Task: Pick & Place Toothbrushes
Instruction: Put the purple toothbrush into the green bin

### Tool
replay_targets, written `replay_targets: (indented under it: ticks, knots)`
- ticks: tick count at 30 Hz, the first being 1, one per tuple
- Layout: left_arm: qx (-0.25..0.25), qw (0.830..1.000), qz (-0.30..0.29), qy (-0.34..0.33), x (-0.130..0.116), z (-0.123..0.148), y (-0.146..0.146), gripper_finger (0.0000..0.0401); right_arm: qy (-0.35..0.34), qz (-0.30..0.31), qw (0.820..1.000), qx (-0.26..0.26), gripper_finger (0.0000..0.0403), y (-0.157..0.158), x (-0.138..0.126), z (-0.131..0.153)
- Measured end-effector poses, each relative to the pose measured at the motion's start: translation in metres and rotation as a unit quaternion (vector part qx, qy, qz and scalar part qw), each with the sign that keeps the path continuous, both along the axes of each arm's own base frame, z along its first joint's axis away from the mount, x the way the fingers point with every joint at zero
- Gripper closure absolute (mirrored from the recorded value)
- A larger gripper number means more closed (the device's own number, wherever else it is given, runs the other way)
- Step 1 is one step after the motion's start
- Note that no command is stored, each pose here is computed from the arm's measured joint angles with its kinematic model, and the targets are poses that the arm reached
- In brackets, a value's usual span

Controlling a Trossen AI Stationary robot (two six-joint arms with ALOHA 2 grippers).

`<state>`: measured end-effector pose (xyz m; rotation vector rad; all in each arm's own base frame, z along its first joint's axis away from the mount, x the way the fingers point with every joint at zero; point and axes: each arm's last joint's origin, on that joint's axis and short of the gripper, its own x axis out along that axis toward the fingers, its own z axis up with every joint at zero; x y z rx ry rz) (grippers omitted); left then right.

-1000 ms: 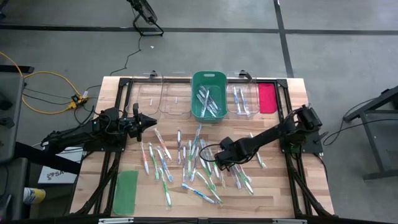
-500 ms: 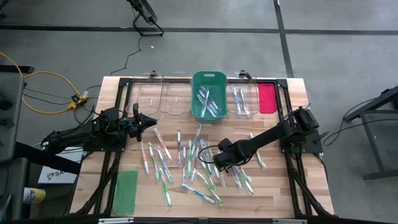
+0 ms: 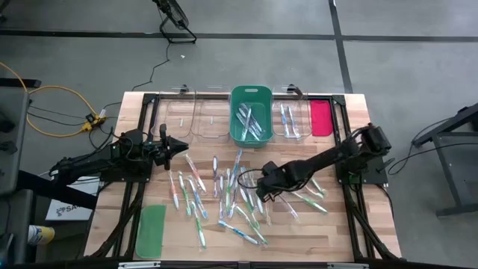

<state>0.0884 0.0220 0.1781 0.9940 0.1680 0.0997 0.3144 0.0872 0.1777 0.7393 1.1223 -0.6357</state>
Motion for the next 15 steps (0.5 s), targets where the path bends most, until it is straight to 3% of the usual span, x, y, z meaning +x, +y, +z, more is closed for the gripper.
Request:
replay_targets:
  ticks: [7, 15]
  knots:
    - [0.0, 1.0, 0.0, 0.0, 0.0, 0.0, 0.0, 0.0346, -0.146, -0.003, 0.986, -0.081, 0.0386, -0.03, -0.005, 0.062]
    - [0.0, 1.0, 0.0, 0.0, 0.0, 0.0, 0.0, 0.0346, -0.305, -0.014, 0.934, -0.187, 0.0387, -0.082, 0.005, 0.113]
